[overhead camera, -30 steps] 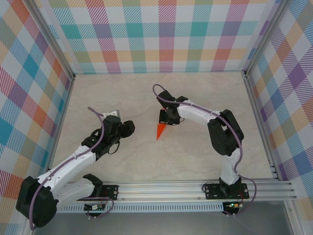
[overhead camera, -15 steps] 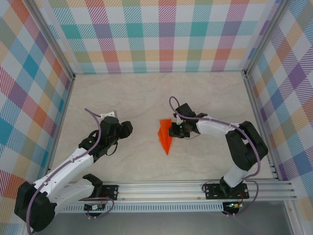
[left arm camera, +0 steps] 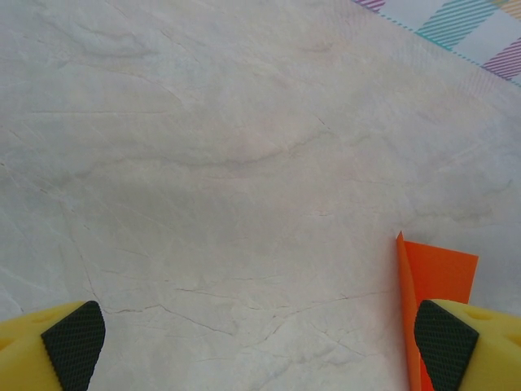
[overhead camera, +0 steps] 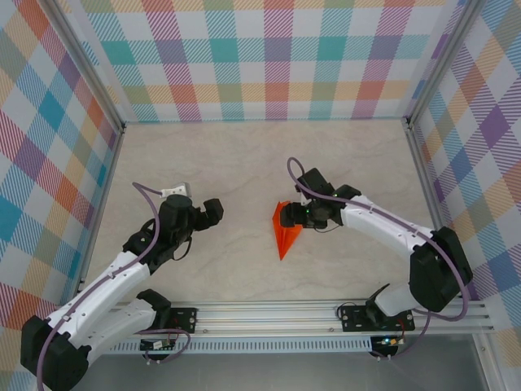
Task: Fold a paper plane with a square sheet of paper (fold left side to right side)
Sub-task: Pick up the paper plane at the center of the table.
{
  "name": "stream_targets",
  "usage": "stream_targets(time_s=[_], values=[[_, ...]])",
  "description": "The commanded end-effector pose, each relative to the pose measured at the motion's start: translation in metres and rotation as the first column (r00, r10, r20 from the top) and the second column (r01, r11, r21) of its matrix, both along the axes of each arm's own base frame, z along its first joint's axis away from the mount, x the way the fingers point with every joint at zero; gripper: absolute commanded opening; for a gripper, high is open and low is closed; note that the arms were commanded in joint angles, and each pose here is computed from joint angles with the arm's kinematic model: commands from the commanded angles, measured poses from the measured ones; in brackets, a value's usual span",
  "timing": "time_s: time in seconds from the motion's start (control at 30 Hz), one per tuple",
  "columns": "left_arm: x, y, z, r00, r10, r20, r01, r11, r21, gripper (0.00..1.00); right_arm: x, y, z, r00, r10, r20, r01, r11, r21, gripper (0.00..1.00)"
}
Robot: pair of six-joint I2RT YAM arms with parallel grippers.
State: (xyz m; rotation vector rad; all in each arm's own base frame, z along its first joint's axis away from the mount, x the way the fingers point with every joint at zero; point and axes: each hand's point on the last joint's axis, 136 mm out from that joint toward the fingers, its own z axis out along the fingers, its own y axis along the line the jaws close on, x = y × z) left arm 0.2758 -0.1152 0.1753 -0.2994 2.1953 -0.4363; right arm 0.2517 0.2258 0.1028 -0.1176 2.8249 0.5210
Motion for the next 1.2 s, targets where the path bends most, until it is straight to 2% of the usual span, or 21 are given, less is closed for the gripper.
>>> stream_targets(time_s=[0.0,0.2,0.37,0.67,0.77,0.83,0.93,1.0,1.17], values=[[0.005,0.001,0.006,1.000,0.001,0.014,-0.001,1.000,0.007,1.00,-0.016,0.011,-0.016,0.995,-0.011,-0.097,0.014,1.000,0.021,0.78],[0.005,-0.001,0.002,1.000,-0.003,0.005,0.003,1.000,0.006,1.00,-0.018,0.028,-0.035,0.990,0.016,-0.143,-0.019,1.000,-0.021,0.78],[0.004,0.002,0.003,1.000,0.003,0.005,-0.004,1.000,0.017,1.00,-0.013,0.032,-0.046,0.989,0.011,-0.145,-0.020,0.998,-0.062,0.68],[0.003,0.004,0.001,1.000,0.008,0.000,-0.008,1.000,0.022,1.00,-0.007,0.038,-0.061,0.988,0.023,-0.152,-0.037,0.995,-0.093,0.44],[0.002,0.003,0.002,1.000,0.002,0.001,-0.002,1.000,0.022,1.00,-0.005,0.038,-0.067,0.987,0.015,-0.159,-0.033,0.993,-0.111,0.33],[0.001,0.003,0.003,1.000,-0.001,-0.001,0.001,1.000,0.022,1.00,-0.005,0.037,-0.072,0.986,0.013,-0.169,-0.035,0.991,-0.127,0.30],[-0.001,0.001,0.005,1.000,-0.016,-0.001,0.016,1.000,0.009,1.00,0.000,0.037,-0.069,0.987,0.024,-0.159,-0.047,0.988,-0.145,0.16],[-0.002,-0.003,0.007,0.999,-0.038,0.005,0.038,0.999,-0.002,1.00,0.010,0.036,-0.057,0.991,0.037,-0.132,-0.058,0.987,-0.153,0.00],[-0.007,-0.020,0.021,0.989,-0.144,0.018,0.145,0.989,-0.033,1.00,0.063,0.008,-0.029,0.996,-0.008,-0.084,-0.016,0.960,-0.280,0.00]])
